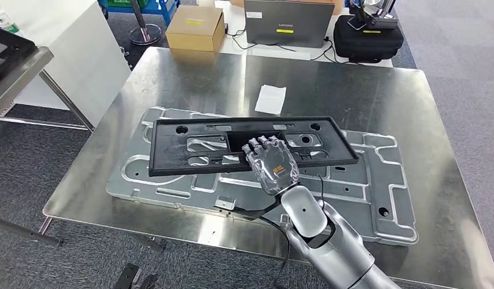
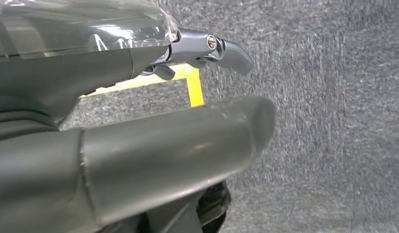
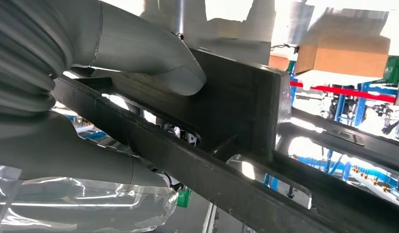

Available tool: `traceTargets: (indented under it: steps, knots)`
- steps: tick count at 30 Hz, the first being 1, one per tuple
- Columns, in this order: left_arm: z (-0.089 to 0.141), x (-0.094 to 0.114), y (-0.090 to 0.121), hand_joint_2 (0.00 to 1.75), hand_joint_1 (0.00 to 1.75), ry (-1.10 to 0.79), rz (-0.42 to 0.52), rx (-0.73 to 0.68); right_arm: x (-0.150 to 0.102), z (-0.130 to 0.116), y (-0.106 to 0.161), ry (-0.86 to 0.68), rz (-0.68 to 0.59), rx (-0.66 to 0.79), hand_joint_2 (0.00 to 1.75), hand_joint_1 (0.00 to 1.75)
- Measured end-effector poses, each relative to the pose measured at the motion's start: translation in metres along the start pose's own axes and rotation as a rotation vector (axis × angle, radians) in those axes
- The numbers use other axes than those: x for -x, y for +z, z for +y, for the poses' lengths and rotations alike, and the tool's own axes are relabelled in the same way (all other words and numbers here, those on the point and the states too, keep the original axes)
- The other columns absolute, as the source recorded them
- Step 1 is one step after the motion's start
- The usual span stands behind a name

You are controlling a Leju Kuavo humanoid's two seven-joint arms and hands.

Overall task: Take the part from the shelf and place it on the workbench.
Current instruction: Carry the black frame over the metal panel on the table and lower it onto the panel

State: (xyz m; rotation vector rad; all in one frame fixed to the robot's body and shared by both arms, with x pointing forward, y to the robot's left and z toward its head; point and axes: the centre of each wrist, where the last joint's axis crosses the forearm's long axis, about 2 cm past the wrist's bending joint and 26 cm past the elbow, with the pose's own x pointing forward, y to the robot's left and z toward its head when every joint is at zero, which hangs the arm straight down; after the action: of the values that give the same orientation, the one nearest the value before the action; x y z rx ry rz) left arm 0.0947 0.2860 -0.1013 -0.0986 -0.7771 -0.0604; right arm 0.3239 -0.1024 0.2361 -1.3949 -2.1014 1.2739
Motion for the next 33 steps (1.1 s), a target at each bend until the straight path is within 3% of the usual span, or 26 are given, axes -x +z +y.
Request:
traceTargets:
  steps: [4, 9, 13, 33]
  knots:
    - [0.0007, -0.0013, -0.0008, 1.75, 0.0, -0.001, -0.003, -0.002, 0.0001, -0.0002, -0.0006, 0.001, 0.0, 0.001, 0.0, 0.0]
    - [0.0002, -0.0013, -0.0008, 1.75, 0.0, 0.0, -0.003, -0.001, 0.0008, -0.0011, -0.0019, 0.002, 0.0, 0.006, 0.0, 0.0]
    - [0.0002, -0.0012, -0.0008, 0.0, 0.0, 0.0, -0.003, -0.001, 0.0009, -0.0009, -0.0013, 0.002, 0.0, 0.005, 0.0, 0.0]
    - [0.0007, -0.0002, 0.0, 0.0, 0.0, -0.002, -0.001, -0.001, 0.0015, -0.001, -0.0023, 0.006, -0.001, 0.006, 0.0, 0.0]
